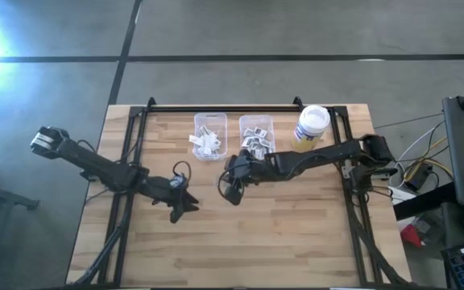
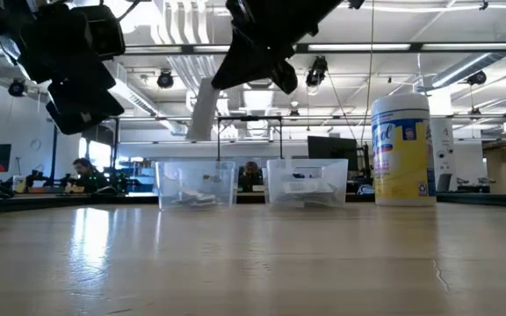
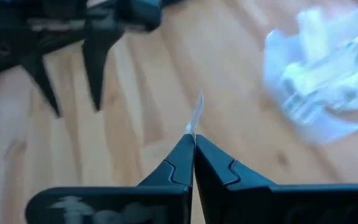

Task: Pick & Place First Aid Supplies
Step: Put the green bandage pack into the left transparent bin

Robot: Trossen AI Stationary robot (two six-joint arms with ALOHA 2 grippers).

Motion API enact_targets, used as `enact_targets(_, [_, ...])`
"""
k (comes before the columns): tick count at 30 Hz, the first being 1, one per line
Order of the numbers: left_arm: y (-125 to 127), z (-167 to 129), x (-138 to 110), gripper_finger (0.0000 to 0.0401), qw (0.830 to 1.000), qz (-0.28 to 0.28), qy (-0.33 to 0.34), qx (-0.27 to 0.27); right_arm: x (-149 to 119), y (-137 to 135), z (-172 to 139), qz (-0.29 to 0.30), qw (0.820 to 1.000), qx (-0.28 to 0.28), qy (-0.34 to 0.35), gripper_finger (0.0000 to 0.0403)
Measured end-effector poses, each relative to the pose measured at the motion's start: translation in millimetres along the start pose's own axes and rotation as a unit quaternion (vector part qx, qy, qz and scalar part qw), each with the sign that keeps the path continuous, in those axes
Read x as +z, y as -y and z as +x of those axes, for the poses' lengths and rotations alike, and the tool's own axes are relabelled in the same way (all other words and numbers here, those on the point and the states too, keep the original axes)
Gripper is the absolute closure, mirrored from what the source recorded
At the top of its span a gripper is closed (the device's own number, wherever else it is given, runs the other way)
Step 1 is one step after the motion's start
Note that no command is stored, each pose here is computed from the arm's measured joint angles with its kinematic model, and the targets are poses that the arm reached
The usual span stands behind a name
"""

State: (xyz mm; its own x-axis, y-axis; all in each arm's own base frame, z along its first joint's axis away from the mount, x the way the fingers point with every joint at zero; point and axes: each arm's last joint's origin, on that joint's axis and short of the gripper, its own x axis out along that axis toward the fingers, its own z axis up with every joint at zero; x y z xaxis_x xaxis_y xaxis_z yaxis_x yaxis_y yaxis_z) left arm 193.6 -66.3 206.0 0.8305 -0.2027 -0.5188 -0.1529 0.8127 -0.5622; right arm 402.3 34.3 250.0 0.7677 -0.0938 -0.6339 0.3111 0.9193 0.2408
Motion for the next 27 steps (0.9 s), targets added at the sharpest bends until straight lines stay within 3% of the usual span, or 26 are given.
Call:
enact_targets(11, [-10.5,-8.9,-9.9,0.0252,0.983,0.064,0.130,-0.109,32.6,19.9,-2.4,-0.026,0.992,-0.026,0.118,0.0394])
enact_targets(16, [-11.3,-12.8,-10.6,0.0252,0.977,0.085,0.149,-0.124,42.9,29.5,-2.7,-0.035,0.986,-0.049,0.155,0.0394])
enact_targets(23, [-10.7,-14.7,-9.8,0.0252,0.975,0.095,0.154,-0.126,48.4,35.9,-4.5,-0.086,0.966,-0.146,0.194,0.0394])
enact_targets(27, [-10.7,-14.5,-9.8,0.0252,0.975,0.095,0.154,-0.126,48.7,37.3,-4.1,-0.118,0.955,-0.168,0.213,0.0394])
